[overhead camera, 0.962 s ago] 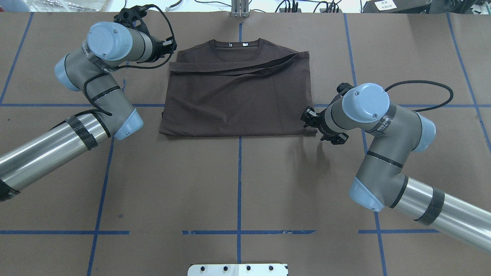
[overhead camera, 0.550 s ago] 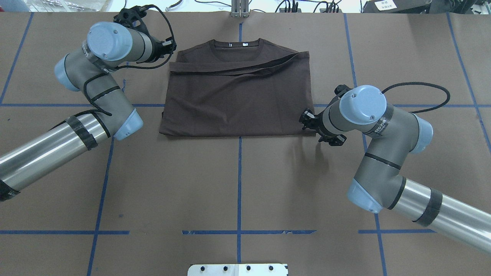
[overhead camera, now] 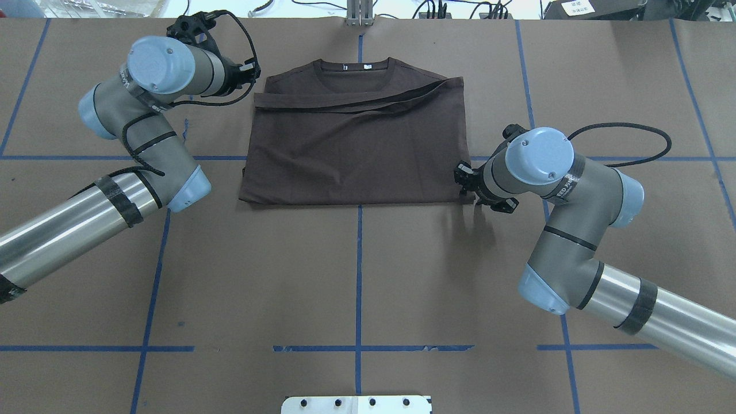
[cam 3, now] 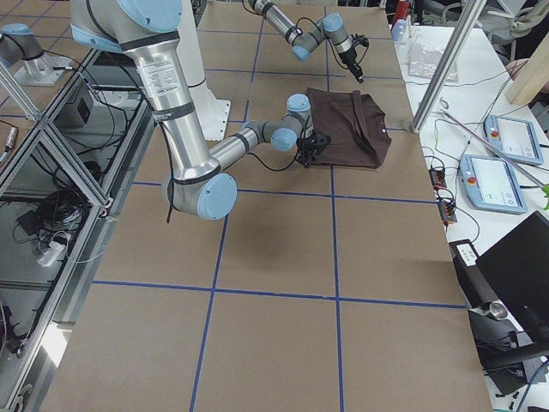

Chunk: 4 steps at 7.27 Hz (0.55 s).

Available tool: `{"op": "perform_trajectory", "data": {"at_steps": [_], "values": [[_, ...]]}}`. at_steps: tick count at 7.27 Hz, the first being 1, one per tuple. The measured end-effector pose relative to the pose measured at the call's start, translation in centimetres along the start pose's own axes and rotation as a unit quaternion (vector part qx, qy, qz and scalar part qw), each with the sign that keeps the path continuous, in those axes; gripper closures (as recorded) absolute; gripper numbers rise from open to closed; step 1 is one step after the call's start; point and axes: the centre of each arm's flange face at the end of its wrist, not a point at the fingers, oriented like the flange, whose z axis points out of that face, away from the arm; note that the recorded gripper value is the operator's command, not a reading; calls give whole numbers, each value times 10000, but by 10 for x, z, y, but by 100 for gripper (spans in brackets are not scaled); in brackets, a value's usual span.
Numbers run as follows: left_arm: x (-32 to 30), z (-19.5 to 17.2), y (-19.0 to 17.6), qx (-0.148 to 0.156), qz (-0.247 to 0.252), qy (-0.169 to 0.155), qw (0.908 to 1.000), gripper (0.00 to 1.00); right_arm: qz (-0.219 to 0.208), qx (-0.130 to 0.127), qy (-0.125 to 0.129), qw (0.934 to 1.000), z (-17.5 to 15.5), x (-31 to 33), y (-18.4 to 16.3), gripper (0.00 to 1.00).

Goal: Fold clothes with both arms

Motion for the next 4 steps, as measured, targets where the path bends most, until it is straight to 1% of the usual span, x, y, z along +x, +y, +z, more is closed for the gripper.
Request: {"op": "perform_trajectory", "data": {"at_steps": [2,3,4], "values": [[-1,0,1,-2,14,8,10000,60,-42,-21,-82,10000,-6,-6,5,100],[-1,0,1,-3,22,21,10000,61,-77,-77,-208,9997,-21,-8,13,100],[-1,-1,1,-6,26,34,10000,61,-157,-207,-332,9991,-49,7,30,100]]}}
